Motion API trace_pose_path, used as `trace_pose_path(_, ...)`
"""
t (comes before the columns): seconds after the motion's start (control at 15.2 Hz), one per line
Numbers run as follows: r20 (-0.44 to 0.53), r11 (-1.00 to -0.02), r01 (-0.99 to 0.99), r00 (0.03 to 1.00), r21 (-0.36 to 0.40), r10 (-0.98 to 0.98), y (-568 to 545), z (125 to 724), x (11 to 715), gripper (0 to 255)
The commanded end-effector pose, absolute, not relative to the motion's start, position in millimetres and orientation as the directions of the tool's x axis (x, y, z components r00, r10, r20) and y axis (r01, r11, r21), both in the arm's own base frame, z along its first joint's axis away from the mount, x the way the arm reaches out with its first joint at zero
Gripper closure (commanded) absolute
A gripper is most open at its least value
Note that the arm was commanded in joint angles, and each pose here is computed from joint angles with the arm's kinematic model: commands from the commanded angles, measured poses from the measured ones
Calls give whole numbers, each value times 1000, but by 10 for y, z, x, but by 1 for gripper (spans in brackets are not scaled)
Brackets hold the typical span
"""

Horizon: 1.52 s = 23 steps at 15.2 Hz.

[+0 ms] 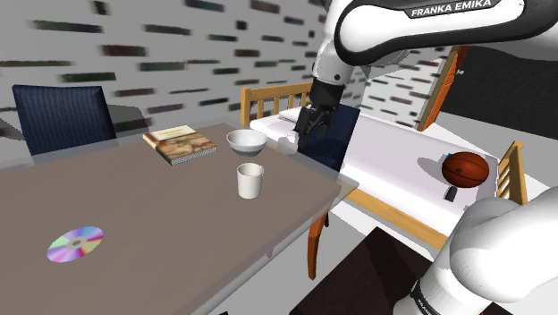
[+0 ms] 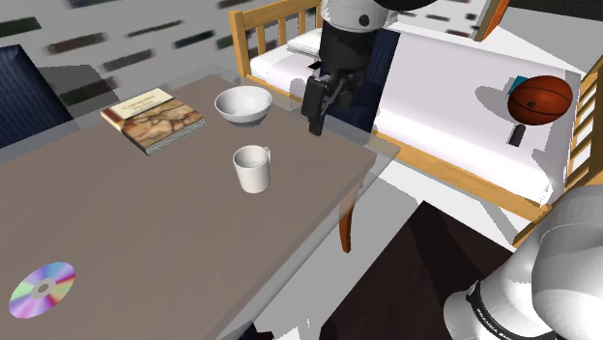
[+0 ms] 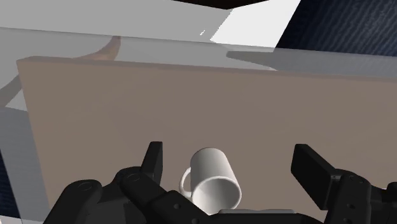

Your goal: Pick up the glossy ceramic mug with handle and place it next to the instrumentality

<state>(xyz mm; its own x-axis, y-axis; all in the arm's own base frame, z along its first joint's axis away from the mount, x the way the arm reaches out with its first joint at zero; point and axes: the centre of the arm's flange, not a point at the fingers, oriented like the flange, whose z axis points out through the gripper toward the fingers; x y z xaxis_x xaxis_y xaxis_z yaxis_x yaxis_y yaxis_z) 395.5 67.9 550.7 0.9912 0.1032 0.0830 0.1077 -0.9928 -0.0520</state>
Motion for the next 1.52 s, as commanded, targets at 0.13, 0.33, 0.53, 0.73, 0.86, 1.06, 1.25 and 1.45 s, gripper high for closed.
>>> trace_pose_path(0.13,67,-991,131,990,-33,128,919,5236,4380,0)
trace_pose_path(0.33,53,-989,147,988,-18,146,1082,5000,4683,0)
trace_pose_path(0.53,39,-986,165,986,-4,164,1246,4757,4980,0)
trace_pose_path(0.73,25,-983,182,983,10,182,1411,4508,5272,0)
trace_pose_path(0.86,15,-981,193,981,20,194,1521,4339,5463,0)
trace_pose_path(1.06,1,-977,211,978,33,211,1687,4080,5745,0)
trace_pose_path(1.25,-11,-973,224,974,44,224,1819,3871,5964,0)
trace_pose_path(1.45,-11,-973,224,974,44,224,1812,3712,5963,0)
